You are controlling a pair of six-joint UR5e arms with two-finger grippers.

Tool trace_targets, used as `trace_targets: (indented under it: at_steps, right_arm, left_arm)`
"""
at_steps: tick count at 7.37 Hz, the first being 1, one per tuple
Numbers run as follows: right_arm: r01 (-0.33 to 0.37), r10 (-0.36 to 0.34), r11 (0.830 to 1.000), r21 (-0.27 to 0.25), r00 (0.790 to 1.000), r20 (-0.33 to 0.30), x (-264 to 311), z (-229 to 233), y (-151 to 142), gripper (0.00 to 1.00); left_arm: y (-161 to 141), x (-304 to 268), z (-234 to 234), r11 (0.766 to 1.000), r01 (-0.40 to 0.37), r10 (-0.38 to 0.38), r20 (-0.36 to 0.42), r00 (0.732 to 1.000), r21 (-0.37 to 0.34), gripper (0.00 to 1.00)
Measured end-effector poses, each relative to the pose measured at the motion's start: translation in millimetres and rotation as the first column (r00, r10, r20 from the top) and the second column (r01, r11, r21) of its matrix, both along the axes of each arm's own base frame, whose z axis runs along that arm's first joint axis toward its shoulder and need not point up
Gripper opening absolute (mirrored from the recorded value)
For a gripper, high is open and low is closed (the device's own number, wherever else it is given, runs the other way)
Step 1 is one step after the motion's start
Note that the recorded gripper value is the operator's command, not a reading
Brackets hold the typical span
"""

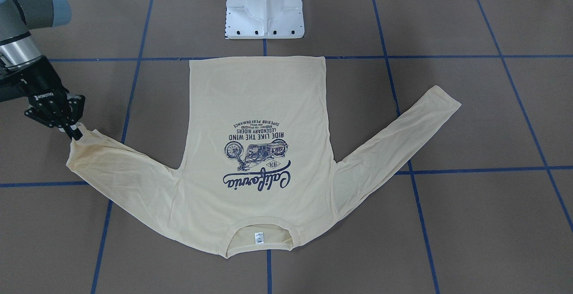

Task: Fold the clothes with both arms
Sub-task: 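Carry the sleeve with the right gripper across the shirt body and release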

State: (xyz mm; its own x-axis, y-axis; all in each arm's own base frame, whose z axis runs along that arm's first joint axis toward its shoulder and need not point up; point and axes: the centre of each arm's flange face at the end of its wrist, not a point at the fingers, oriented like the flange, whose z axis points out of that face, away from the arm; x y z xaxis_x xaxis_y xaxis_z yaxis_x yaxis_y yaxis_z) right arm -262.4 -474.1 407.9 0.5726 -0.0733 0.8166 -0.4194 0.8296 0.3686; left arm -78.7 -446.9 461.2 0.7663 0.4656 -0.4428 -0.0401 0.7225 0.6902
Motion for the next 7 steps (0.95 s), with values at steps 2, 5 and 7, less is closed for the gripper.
trace_targets:
  at_steps: [2,5,7]
  right_arm:
    - [-0.08,0.079,0.996,-0.048,0.996,-0.028,-66,-119,-49,0.0]
    - [-0.178,0.178,0.983,-0.053,0.984,-0.016,-168,-260,-65,0.0]
    - [-0.218,0.217,0.973,-0.072,0.976,-0.014,-236,-315,-64,0.0]
  left_arm:
    - [0,0,0,1.0,0.0,0.0,0.0,1.0,0.0,1.0]
    - [0,0,1,1.0,0.001,-0.001,-0.001,1.0,-0.005,1.0]
    - [-1,0,2,1.0,0.002,-0.002,-0.002,1.0,-0.008,1.0]
